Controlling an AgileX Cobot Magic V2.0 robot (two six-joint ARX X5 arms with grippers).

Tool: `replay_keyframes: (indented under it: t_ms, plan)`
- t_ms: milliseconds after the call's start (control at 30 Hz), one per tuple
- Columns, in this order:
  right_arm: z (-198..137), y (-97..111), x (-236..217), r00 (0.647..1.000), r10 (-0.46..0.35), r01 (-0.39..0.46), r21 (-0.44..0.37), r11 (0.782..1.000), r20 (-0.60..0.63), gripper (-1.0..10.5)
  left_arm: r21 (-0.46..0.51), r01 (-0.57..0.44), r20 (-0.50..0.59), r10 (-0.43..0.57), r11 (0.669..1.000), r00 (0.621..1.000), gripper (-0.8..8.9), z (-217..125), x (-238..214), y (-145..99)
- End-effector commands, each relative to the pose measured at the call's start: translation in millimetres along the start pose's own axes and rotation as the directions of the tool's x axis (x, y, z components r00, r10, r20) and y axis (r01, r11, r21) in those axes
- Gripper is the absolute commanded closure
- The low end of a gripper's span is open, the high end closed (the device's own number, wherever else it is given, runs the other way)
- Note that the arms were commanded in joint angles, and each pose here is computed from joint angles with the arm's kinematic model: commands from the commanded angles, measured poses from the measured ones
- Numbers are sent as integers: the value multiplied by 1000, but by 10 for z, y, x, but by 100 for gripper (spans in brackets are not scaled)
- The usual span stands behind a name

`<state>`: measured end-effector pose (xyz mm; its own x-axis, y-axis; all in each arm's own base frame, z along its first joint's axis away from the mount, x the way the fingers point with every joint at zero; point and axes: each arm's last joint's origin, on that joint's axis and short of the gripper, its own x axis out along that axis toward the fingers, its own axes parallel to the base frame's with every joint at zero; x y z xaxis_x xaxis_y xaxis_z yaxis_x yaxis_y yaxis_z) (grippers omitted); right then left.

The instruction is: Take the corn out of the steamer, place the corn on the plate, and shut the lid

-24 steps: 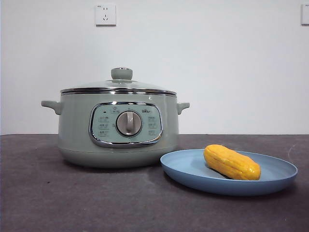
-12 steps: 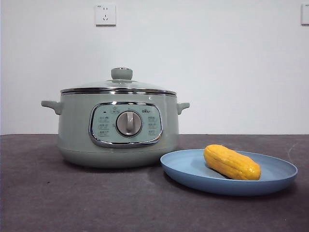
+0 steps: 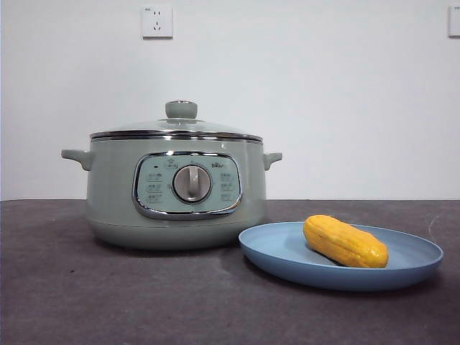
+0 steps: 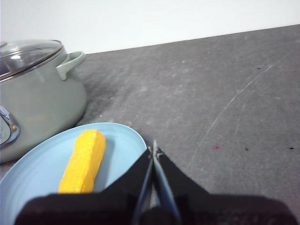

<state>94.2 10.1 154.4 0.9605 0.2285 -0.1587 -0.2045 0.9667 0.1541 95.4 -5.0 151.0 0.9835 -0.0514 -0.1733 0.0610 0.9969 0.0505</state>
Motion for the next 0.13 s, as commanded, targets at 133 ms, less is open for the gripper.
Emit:
replay_keyframes:
  t_ms: [133]
  plan:
    - [-46, -8, 12, 1000, -3, 3, 13, 1000, -14, 946, -7, -1, -8, 1, 1000, 1000, 817, -39, 13, 0]
